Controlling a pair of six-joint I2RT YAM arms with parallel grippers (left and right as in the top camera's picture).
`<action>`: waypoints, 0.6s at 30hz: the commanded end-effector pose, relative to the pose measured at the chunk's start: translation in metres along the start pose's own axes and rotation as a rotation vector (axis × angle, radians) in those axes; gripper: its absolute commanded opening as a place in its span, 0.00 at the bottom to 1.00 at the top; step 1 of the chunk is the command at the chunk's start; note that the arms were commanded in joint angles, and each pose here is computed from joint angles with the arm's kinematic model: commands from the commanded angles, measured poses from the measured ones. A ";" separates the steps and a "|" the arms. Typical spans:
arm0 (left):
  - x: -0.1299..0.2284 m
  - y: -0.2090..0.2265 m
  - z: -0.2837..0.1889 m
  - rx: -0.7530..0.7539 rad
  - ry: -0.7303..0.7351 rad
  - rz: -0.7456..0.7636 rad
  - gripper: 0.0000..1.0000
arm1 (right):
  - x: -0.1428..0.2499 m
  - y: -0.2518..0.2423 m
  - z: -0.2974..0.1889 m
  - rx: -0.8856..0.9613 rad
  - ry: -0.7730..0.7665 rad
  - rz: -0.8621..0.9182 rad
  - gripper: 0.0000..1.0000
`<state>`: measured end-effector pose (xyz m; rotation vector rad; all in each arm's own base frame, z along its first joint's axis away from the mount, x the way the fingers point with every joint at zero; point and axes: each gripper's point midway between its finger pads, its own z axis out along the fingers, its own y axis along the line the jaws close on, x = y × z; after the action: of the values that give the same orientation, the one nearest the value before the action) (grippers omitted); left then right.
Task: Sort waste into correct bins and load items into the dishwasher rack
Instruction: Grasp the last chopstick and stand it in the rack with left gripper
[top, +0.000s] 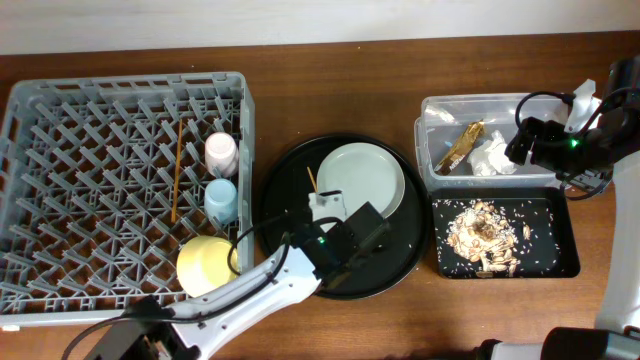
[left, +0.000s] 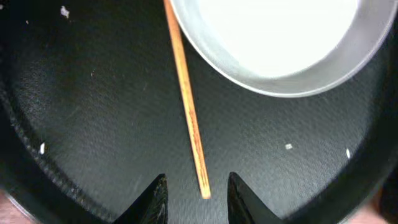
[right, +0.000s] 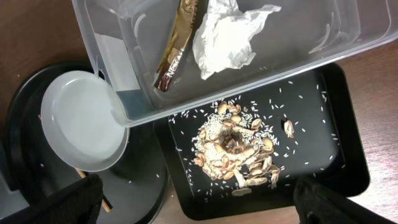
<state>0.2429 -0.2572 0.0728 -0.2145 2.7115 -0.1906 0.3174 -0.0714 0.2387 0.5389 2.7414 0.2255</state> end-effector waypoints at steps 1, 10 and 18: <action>0.002 0.013 0.017 -0.043 -0.045 -0.049 0.30 | -0.003 -0.001 -0.006 0.008 -0.021 -0.002 0.99; 0.003 0.011 0.060 -0.093 -0.083 -0.043 0.31 | -0.003 -0.001 -0.006 0.008 -0.021 -0.003 0.99; 0.010 0.016 0.077 -0.127 -0.071 -0.030 0.17 | -0.003 -0.001 -0.006 0.008 -0.021 -0.003 0.98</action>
<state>0.2660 -0.2582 0.0064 -0.2875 2.6415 -0.0683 0.3174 -0.0714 0.2387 0.5394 2.7413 0.2256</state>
